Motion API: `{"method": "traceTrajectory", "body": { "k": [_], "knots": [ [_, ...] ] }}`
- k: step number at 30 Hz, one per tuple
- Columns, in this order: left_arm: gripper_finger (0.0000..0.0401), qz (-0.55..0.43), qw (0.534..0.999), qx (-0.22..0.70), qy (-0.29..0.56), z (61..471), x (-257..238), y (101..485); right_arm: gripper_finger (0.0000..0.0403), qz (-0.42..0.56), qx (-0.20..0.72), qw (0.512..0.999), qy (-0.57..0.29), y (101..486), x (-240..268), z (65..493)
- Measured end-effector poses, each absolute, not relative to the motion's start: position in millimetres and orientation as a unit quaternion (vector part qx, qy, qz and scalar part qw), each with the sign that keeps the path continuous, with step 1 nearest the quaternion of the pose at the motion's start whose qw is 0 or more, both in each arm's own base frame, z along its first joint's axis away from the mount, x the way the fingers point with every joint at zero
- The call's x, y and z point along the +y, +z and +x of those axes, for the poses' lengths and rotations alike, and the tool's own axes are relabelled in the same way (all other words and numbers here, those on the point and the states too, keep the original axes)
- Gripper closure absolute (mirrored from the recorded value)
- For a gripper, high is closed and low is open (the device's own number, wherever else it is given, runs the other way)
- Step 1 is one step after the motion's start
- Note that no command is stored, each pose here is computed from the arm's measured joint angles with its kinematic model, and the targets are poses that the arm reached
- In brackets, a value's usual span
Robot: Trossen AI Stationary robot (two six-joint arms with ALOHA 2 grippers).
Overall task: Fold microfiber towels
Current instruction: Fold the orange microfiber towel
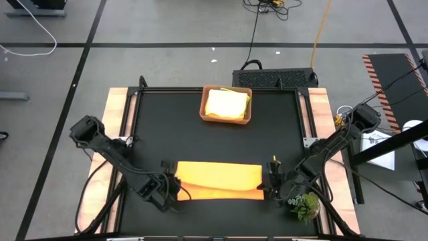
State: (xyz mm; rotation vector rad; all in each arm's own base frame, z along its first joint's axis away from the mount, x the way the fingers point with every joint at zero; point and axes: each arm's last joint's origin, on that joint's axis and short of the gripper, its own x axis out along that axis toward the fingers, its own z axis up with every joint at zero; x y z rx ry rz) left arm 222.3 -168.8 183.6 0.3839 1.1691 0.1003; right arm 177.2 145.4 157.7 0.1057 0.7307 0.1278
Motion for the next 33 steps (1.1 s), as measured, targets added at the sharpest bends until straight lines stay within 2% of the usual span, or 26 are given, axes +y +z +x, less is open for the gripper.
{"method": "traceTrajectory", "body": {
  "k": [11,18,24,33],
  "knots": [
    [0.04,0.163,0.846,0.508,-0.005,216.6,-193.6,185.6,0.0403,0.051,0.361,0.928,0.08,157.3,152.3,171.0],
    [0.0396,0.153,0.851,0.502,-0.006,216.4,-196.3,186.1,0.0398,0.064,0.36,0.927,0.08,154.9,151.6,170.0],
    [0.0361,0.133,0.858,0.494,-0.044,219.8,-202.2,187.5,0.0367,0.101,0.364,0.918,0.121,142.8,149.0,163.8],
    [0.0301,0.115,0.85,0.51,-0.066,219.0,-203.6,187.0,0.0296,0.13,0.342,0.917,0.161,137.6,147.7,160.3]
  ]
}}
